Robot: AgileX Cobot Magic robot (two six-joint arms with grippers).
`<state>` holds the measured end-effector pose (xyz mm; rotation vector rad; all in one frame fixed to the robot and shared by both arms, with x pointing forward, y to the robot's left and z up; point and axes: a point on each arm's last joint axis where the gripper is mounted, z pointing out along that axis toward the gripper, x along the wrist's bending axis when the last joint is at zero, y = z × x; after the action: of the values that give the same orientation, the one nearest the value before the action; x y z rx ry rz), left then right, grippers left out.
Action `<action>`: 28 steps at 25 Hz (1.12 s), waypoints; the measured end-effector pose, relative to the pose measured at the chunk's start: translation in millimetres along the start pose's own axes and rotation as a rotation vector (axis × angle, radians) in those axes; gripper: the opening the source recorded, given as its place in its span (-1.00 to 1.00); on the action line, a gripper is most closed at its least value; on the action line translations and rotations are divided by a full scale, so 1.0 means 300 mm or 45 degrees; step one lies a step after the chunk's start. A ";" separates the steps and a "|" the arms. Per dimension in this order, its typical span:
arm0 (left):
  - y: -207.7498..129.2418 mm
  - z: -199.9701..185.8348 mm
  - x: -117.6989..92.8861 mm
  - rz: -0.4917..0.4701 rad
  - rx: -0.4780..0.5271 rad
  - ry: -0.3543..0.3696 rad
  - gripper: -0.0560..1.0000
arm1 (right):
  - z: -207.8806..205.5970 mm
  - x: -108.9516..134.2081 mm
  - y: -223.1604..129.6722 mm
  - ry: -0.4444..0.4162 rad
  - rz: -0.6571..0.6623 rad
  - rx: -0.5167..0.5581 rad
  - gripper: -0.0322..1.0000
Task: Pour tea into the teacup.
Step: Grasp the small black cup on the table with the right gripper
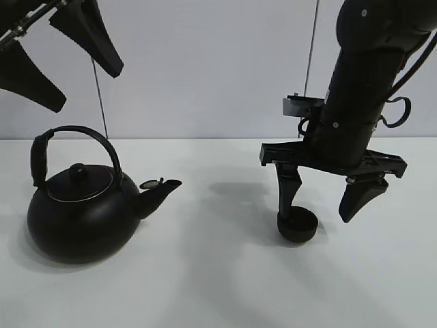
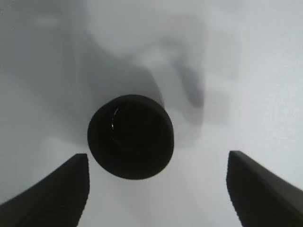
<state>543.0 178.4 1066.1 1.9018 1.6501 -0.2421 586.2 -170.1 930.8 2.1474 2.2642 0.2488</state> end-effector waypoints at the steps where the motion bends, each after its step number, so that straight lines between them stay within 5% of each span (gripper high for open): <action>1: 0.000 0.000 0.000 0.000 0.000 0.000 0.19 | 0.006 0.002 0.006 -0.002 0.001 0.010 0.12; 28: 0.000 0.000 0.000 0.000 0.000 0.000 0.19 | 0.048 0.010 0.024 0.003 -0.203 0.028 0.00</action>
<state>543.0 178.4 1066.1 1.9018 1.6501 -0.2421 595.0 -165.1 917.7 1.9624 2.4342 0.2246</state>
